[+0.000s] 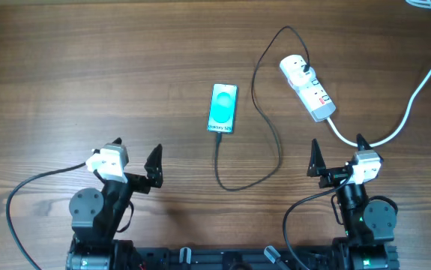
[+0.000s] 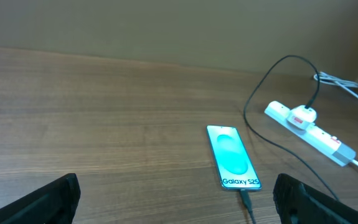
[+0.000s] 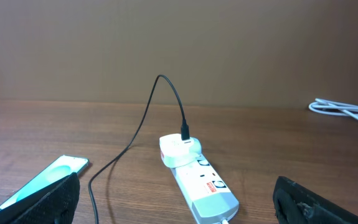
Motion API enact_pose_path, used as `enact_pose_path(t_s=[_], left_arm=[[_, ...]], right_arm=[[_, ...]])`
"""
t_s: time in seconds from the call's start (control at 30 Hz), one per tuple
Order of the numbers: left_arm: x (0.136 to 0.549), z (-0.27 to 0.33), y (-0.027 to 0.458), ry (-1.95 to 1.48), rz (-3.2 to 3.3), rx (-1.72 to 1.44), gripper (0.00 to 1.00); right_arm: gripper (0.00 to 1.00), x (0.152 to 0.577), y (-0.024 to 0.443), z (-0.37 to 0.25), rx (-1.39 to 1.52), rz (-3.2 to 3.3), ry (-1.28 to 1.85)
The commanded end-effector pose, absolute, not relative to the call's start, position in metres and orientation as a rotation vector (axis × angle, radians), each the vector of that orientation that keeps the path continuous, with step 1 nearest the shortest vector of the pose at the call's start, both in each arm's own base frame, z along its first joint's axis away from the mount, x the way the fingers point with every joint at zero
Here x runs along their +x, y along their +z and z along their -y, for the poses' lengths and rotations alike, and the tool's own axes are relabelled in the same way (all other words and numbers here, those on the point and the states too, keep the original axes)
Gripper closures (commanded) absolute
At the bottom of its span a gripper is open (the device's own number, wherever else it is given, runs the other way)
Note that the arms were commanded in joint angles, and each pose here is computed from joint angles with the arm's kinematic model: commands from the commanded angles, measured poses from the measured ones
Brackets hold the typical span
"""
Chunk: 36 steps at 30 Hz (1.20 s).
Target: Plug charger to phone and switch on socket
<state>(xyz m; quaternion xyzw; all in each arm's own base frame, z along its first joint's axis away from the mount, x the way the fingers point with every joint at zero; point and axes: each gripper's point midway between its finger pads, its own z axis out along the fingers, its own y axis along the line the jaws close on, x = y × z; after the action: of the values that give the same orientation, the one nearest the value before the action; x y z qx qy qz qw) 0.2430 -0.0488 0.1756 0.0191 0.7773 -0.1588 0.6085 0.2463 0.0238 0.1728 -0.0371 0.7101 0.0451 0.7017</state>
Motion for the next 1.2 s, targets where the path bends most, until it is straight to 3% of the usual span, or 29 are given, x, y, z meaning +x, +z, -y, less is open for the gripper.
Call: enact_pose_path(t_s=[0.0, 0.57, 0.73, 1.17], left_arm=[[0.243, 0.048, 0.176, -0.371, -1.764, 0.036, 0.0], [0.244, 0.028, 0.18, -0.363, -1.56, -0.092, 0.0], [0.244, 0.024, 0.161, -0.349, -1.636, -0.125, 0.0], [0.246, -0.003, 0.156, -0.001, -1.647, -0.005, 0.0]], right_arm=[[0.0, 0.246, 0.173, -0.021, -0.058, -1.578, 0.1], [0.0, 0.246, 0.173, -0.021, -0.058, -1.578, 0.1], [0.0, 0.246, 0.173, -0.021, -0.058, -1.578, 0.1], [0.0, 0.246, 0.173, -0.021, -0.058, -1.578, 0.099]])
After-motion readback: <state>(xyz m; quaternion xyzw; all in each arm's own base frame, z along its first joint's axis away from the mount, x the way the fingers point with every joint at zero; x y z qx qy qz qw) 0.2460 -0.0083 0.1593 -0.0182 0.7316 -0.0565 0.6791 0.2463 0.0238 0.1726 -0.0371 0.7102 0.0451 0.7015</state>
